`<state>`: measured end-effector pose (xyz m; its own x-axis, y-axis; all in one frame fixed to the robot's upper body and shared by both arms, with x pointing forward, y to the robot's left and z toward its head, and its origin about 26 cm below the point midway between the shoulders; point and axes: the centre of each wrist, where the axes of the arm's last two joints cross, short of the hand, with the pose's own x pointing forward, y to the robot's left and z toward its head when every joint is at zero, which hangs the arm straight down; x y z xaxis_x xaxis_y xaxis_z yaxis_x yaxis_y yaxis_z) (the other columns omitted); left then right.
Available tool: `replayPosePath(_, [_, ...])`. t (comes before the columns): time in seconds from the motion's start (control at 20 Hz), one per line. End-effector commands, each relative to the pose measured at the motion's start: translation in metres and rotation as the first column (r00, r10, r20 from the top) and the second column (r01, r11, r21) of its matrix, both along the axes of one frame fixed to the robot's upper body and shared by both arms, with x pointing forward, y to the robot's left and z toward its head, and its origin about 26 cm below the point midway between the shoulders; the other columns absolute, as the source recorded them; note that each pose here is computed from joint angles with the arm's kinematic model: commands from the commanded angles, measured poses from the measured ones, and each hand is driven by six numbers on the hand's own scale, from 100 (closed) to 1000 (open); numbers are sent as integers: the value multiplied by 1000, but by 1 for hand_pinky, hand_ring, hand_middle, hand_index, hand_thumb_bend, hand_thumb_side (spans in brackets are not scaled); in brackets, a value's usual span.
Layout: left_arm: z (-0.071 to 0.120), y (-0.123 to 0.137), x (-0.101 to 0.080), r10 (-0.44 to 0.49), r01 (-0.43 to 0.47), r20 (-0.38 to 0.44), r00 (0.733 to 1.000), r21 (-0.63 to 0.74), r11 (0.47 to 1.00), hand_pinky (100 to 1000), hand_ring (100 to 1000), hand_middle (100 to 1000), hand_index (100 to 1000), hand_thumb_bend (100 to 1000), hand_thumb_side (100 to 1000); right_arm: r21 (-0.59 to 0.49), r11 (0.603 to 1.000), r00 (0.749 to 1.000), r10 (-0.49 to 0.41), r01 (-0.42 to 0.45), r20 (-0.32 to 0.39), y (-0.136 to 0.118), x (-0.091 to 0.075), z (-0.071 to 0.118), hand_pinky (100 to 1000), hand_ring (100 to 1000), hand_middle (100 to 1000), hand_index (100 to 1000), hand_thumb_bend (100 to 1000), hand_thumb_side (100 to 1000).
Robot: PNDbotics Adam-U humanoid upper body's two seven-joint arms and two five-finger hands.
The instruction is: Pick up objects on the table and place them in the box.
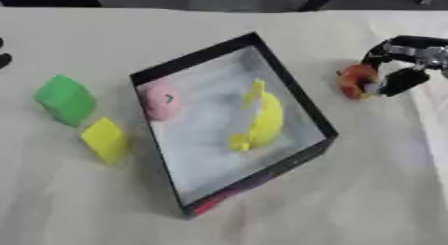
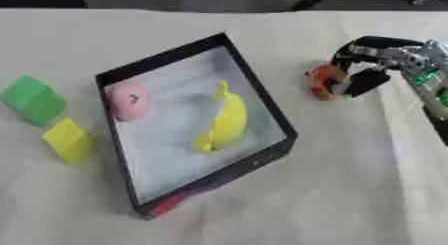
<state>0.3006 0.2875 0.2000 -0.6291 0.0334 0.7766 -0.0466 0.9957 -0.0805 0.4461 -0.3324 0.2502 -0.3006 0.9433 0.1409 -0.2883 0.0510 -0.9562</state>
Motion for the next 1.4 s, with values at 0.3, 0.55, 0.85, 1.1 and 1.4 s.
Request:
replayPosePath(0.3, [7, 1, -4, -3, 2, 21, 1000, 28, 1000, 803, 773, 778, 802, 198, 916, 39, 998, 994, 39, -43, 106, 3, -17, 41, 866, 732, 500, 668, 100, 247])
replayPosePath(0.55, [6, 2, -4, 1, -1, 14, 1000, 30, 1000, 803, 774, 778, 802, 198, 913, 52, 988, 969, 134, -148, 206, 24, -35, 72, 863, 702, 500, 674, 100, 238])
replayPosePath(0.85, [4, 4, -5, 7, -7, 9, 1000, 33, 999, 802, 774, 779, 802, 198, 910, 18, 967, 923, 237, -255, 304, 51, -59, 100, 856, 702, 496, 671, 100, 268])
replayPosePath(1.1, [5, 7, -5, 18, -19, 15, 1000, 28, 999, 802, 775, 780, 802, 198, 905, 7, 944, 877, 302, -329, 375, 75, -73, 116, 851, 699, 489, 663, 100, 251])
replayPosePath(1.4, [-1, 18, -10, 78, -78, -1, 997, 31, 996, 802, 775, 781, 804, 194, 908, -34, 872, 751, 439, -488, 494, 129, -98, 134, 837, 677, 503, 654, 100, 235])
